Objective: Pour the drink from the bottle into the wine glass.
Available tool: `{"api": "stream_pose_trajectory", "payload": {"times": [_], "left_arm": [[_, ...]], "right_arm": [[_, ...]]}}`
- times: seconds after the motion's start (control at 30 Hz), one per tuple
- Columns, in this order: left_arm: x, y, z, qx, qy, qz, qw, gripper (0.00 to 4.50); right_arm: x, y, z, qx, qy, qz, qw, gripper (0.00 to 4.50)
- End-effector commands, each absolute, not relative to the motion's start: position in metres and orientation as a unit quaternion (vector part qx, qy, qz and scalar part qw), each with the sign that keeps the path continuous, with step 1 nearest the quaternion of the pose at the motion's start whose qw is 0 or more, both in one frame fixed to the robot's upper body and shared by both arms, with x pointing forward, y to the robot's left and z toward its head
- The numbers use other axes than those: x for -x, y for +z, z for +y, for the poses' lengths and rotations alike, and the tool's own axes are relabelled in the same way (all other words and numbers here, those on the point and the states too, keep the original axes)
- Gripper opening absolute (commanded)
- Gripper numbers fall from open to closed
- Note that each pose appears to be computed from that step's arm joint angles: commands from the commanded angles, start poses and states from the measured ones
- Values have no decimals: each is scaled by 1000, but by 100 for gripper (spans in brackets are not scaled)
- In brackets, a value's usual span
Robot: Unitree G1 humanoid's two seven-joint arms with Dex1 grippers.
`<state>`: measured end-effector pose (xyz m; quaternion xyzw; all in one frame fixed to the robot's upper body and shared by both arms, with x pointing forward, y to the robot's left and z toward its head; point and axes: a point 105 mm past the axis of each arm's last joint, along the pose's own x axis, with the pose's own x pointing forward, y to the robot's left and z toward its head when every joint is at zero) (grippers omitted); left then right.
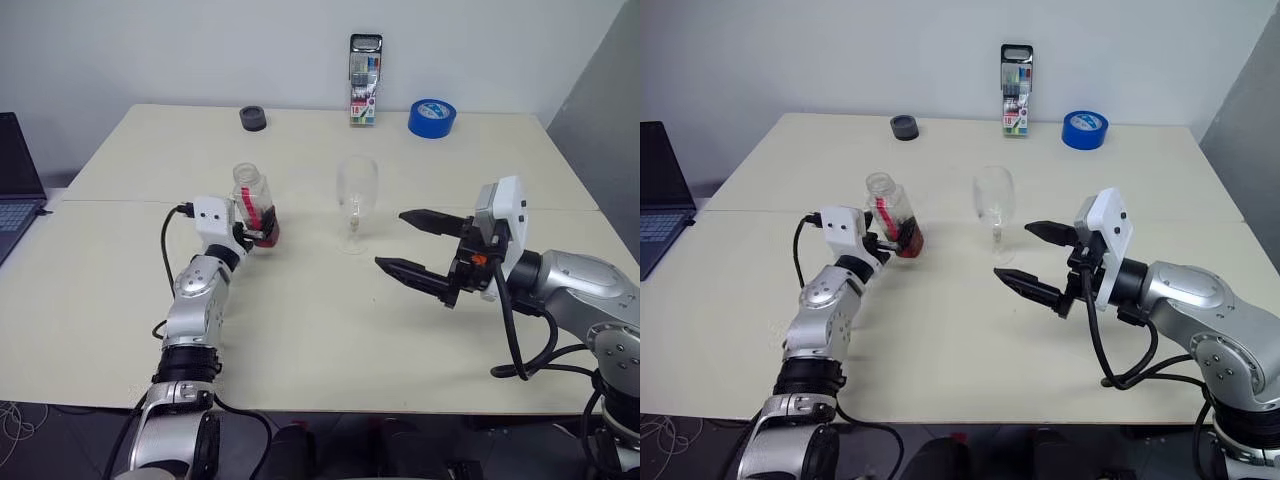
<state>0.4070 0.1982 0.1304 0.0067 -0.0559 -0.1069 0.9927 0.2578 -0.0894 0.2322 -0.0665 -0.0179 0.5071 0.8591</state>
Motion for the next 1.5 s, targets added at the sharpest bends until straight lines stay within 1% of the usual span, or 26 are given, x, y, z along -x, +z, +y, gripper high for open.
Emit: {"api": "stream_pose_trajectory", "payload": {"times": [0.03, 0.2, 0.3, 0.5, 0.53, 0.57, 0.7, 0.87, 1.03, 1.27, 1.37, 1.5], "left_arm": [[-412, 139, 201, -20, -109, -79, 991, 450], [-415, 135, 201, -21, -114, -80, 990, 450], [-417, 134, 199, -19, -117, -79, 990, 391], [-417, 132, 199, -20, -117, -80, 990, 202], [-417, 131, 200, -20, -117, -80, 990, 182], [-417, 131, 200, -20, -116, -80, 990, 172], [-417, 140, 200, -38, -116, -90, 988, 172], [-424, 176, 199, -86, -124, -112, 982, 172], [-430, 206, 184, -145, -171, -118, 967, 172], [-437, 237, 161, -259, -224, -130, 931, 172], [-443, 249, 156, -292, -220, -140, 920, 172], [-446, 266, 142, -379, -237, -159, 880, 172]], "right_arm": [[-251, 242, -86, 81, 514, -41, 853, 449], [-250, 243, -86, 81, 512, -41, 854, 449], [-250, 242, -86, 81, 510, -41, 855, 450], [-250, 242, -87, 83, 507, -41, 857, 450], [-251, 242, -87, 83, 506, -41, 857, 450], [-251, 242, -87, 83, 506, -41, 858, 450], [-252, 242, -88, 85, 498, -44, 862, 450], [-260, 248, -95, 98, 460, -76, 879, 450], [-272, 250, -105, 108, 416, -103, 897, 450], [-295, 237, -119, 102, 361, -120, 919, 450], [-301, 233, -119, 90, 348, -128, 924, 450], [-302, 233, -110, 77, 350, -143, 922, 450]]}}
